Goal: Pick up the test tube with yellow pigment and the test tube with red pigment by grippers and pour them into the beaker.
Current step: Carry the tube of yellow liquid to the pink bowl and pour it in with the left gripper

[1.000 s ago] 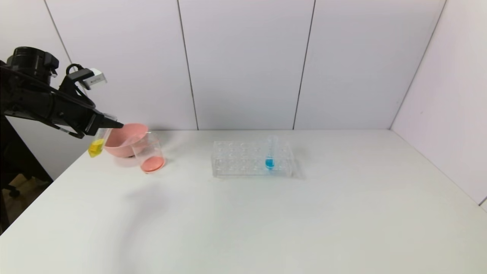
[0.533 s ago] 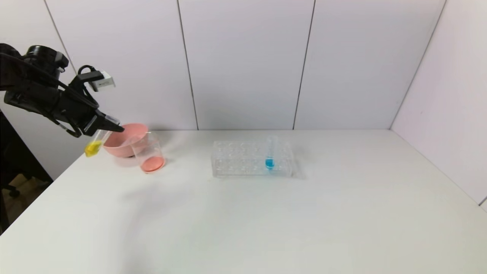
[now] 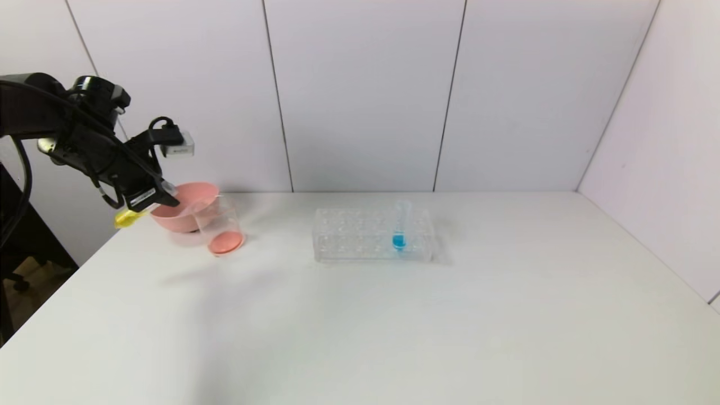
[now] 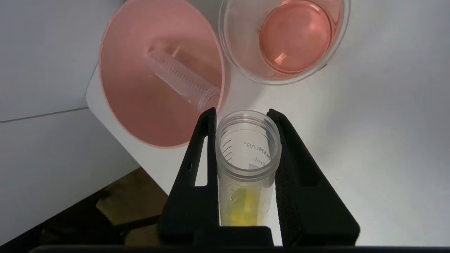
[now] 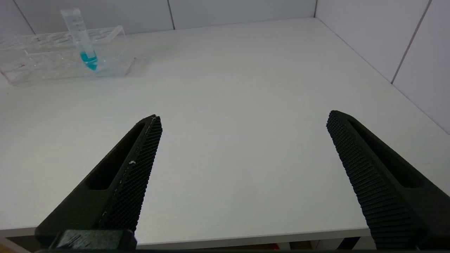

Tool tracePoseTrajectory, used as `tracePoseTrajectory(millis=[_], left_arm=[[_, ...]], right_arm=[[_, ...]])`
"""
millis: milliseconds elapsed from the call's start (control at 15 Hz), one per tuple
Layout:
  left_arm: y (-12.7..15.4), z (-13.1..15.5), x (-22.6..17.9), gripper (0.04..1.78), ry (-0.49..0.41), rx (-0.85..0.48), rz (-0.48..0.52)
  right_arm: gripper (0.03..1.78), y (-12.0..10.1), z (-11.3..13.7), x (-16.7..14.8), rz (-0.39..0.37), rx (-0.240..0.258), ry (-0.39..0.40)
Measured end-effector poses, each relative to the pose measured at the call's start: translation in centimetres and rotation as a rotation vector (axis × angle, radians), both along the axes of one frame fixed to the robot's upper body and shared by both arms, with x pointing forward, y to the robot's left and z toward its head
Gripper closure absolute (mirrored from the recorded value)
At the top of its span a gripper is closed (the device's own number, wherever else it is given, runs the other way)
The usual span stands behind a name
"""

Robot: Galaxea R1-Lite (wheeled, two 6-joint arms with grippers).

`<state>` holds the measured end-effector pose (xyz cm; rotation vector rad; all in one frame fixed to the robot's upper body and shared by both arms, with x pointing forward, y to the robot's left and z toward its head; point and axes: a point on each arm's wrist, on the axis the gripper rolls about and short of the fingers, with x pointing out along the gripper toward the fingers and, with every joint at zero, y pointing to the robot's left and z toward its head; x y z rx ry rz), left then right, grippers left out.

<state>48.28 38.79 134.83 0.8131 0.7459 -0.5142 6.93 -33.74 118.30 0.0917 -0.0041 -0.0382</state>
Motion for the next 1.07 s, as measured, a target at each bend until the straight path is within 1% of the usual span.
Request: tracePoseTrajectory(millis=[400,667,867,1067], left_arm=[[-3.9,0.3,0.9,1.36,-0.041,0.140,-0.010],[-5.9,0.2,1.2,1.36,-0.049,0.256,0.028],[-6.9,0.2,1.2,1.36,-0.047,0.356,0.069],[-7.1,-0.1,1.4,1.36,-0.037,0.405,0.101]], right_arm=[[0.10,0.0,0.0,0.0,0.000,0.000,0.000],[0.10,0.0,0.0,0.0,0.000,0.000,0.000],[0.10,0.0,0.0,0.0,0.000,0.000,0.000],[0.10,0.0,0.0,0.0,0.000,0.000,0.000]])
